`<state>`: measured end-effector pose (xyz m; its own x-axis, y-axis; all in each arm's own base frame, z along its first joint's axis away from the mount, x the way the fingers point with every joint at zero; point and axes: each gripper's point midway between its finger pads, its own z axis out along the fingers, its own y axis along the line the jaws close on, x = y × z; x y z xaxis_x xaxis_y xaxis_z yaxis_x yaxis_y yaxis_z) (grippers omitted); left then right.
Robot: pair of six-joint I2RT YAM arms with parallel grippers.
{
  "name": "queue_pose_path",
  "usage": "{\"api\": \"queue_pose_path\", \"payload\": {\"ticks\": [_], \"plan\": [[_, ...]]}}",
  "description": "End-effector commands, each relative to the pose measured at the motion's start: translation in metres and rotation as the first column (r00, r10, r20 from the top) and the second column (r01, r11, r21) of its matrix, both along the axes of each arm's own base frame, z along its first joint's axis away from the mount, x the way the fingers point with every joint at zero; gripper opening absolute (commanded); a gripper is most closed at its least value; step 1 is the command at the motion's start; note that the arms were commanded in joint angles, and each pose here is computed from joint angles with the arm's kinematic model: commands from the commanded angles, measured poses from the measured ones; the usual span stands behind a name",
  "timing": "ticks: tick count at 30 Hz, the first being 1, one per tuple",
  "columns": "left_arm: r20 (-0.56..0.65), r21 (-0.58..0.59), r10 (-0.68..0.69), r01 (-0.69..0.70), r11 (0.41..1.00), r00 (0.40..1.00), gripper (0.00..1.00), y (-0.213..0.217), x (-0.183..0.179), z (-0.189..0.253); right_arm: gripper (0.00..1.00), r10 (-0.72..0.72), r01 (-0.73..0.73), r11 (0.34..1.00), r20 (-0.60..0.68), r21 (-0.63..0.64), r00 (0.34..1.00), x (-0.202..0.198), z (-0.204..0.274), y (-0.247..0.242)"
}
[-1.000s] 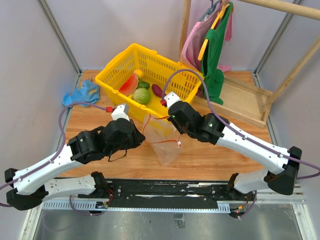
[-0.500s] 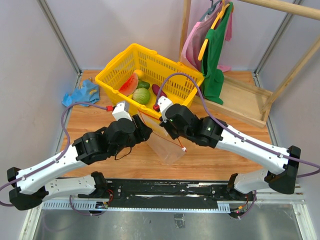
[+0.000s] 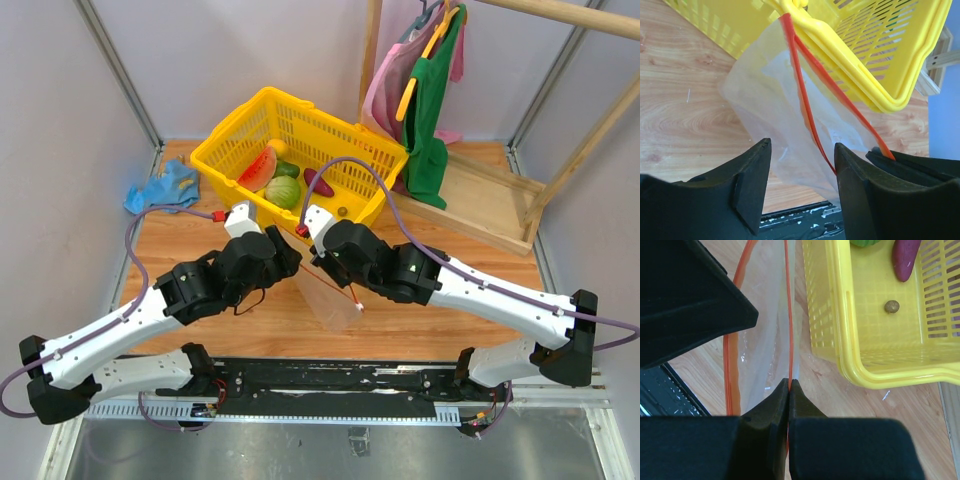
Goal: Place the food in the zip-top bag and seal the zipper
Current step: Open the zipper of the food storage bag at the center of the board.
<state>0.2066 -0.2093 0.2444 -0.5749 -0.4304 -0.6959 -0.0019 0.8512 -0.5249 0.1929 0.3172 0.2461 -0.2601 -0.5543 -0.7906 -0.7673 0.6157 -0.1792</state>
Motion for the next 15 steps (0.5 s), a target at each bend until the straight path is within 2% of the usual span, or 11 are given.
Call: {"api": "queue_pose_path", "payload": {"ticks": [1, 5, 7, 9, 14, 15], "plan": [[0.016, -0.039, 0.017, -0.016, 0.999, 1.000, 0.57, -0.003, 0.006, 0.006, 0.01, 0.021, -0.020, 1.000, 0.042, -0.019, 0.999, 0.000, 0.000, 0.005], [0.005, -0.041, 0.006, -0.005, 0.999, 1.000, 0.53, -0.006, 0.005, 0.002, 0.01, 0.010, -0.009, 1.000, 0.060, -0.009, 0.998, 0.003, 0.005, 0.004], [-0.002, -0.042, -0.003, 0.003, 0.999, 1.000, 0.48, -0.009, 0.005, 0.000, 0.01, 0.005, -0.005, 1.000, 0.071, -0.003, 0.997, 0.005, 0.008, 0.004], [-0.010, -0.035, -0.010, 0.010, 0.999, 1.000, 0.38, -0.010, 0.004, -0.003, 0.01, -0.008, 0.008, 1.000, 0.089, -0.005, 0.996, 0.007, 0.009, 0.001], [-0.016, -0.021, -0.010, 0.009, 1.000, 1.000, 0.01, -0.005, 0.002, -0.002, 0.01, -0.084, 0.095, 0.993, 0.164, -0.063, 0.983, 0.023, 0.010, -0.021], [-0.016, -0.019, -0.012, 0.012, 1.000, 1.000, 0.00, -0.004, 0.001, -0.002, 0.01, -0.094, 0.107, 0.992, 0.166, -0.070, 0.982, 0.025, 0.010, -0.025]]}}
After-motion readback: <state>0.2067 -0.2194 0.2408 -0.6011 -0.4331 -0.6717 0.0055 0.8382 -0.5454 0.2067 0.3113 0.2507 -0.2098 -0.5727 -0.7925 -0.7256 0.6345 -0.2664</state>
